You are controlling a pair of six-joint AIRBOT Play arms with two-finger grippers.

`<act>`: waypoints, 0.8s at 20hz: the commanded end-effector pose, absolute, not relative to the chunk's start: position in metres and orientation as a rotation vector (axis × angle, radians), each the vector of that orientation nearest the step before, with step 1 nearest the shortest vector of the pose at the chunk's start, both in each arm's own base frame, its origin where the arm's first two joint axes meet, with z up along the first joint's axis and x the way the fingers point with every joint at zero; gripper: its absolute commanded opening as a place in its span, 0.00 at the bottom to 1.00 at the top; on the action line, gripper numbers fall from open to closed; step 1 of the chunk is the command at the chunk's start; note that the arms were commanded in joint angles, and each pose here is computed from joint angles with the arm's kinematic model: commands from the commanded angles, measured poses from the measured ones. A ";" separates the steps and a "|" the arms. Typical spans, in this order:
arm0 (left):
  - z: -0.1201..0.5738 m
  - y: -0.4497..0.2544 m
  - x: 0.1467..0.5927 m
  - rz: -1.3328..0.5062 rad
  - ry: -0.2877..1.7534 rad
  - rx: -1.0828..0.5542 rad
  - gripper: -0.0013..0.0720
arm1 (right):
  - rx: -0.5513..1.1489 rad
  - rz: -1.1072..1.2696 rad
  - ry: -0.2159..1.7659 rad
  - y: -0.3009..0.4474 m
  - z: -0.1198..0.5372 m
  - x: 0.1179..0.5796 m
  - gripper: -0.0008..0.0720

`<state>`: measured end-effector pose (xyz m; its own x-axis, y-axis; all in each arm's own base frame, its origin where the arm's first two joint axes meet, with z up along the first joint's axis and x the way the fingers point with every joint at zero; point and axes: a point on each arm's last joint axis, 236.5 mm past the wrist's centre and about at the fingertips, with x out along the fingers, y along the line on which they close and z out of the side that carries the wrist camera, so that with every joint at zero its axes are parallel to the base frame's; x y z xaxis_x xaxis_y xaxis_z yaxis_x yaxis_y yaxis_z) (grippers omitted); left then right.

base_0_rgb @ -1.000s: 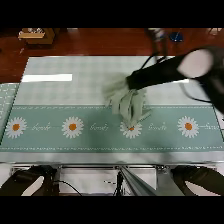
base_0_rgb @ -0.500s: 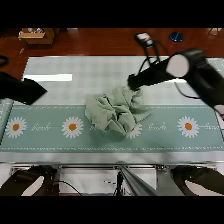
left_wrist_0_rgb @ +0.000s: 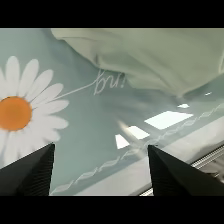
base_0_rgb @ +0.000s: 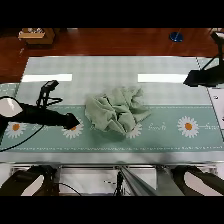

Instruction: Fold the shirts.

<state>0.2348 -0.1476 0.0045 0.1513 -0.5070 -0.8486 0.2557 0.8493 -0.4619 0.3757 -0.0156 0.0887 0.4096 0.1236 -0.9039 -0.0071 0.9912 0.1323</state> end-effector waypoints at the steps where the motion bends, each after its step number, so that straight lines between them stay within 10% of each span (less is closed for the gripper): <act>1: -0.015 -0.156 0.252 -0.564 1.277 -0.459 0.99 | 0.281 0.123 1.175 -0.022 0.065 0.362 0.74; 8: -0.074 -0.173 0.284 -0.572 1.395 -0.821 0.99 | 0.300 0.125 1.229 -0.021 0.032 0.349 0.74; 16: -0.102 -0.190 0.331 -0.571 1.426 -0.814 0.88 | 0.330 0.137 1.199 -0.015 0.036 0.356 0.74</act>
